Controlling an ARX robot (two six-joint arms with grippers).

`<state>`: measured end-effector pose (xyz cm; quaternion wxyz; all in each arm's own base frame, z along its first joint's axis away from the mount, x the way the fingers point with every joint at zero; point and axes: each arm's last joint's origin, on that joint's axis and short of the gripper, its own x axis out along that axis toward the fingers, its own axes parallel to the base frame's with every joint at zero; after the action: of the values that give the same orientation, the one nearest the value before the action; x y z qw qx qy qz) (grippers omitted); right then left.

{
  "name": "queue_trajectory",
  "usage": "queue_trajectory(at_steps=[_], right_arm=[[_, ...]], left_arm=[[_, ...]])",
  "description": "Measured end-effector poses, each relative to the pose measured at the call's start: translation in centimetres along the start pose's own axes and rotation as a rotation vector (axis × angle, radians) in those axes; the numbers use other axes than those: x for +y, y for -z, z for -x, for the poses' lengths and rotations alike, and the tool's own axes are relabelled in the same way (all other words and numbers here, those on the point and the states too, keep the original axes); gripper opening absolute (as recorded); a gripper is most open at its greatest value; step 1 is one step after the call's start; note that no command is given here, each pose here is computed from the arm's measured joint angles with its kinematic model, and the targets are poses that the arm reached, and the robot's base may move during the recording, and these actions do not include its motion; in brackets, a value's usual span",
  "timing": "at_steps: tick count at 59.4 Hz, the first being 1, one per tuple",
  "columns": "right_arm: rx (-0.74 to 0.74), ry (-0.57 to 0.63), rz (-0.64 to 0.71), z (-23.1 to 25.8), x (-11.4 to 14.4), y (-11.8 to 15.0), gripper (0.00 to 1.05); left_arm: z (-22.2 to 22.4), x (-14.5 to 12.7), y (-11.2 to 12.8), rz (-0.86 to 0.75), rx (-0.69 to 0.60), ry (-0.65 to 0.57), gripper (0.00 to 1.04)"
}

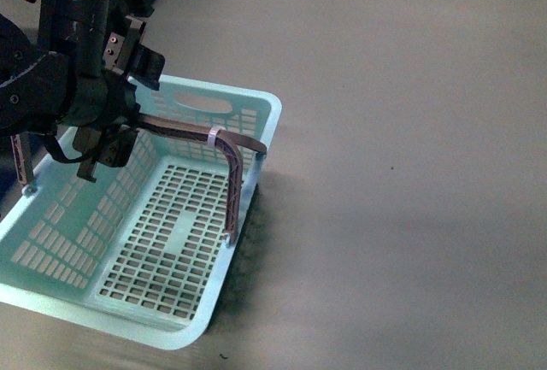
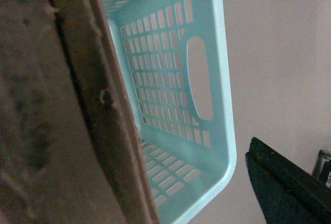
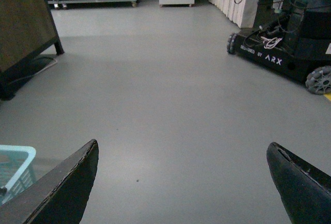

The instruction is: Pick mango and avocado into basket

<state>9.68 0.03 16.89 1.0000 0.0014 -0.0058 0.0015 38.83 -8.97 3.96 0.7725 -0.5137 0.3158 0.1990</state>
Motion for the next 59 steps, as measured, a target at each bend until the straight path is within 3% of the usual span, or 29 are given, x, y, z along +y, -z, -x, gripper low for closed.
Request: queue_trajectory(at_steps=[3,13,26,32,48,59], right_arm=[[0.0,0.0,0.0,0.0,0.0,0.0,0.96],[0.0,0.0,0.0,0.0,0.0,0.0,0.96],[0.0,0.0,0.0,0.0,0.0,0.0,0.96],[0.0,0.0,0.0,0.0,0.0,0.0,0.96],[0.0,0.0,0.0,0.0,0.0,0.0,0.96],[0.0,0.0,0.0,0.0,0.0,0.0,0.96]], left_arm=[[-0.1,-0.1,0.2,-0.006,0.0,-0.009,0.53],[-0.2,-0.5,0.5,0.093,0.012,-0.012,0.29],[0.2,-0.8,0.3,0.084,0.034,-0.009,0.27],[2.7,-0.8,0.0,0.101,0.033,0.003,0.1],[13.0,-3.0,-2.5,0.19,0.02,0.138,0.08],[22.5,-2.8,-6.0,0.268,-0.05,0.255,0.08]])
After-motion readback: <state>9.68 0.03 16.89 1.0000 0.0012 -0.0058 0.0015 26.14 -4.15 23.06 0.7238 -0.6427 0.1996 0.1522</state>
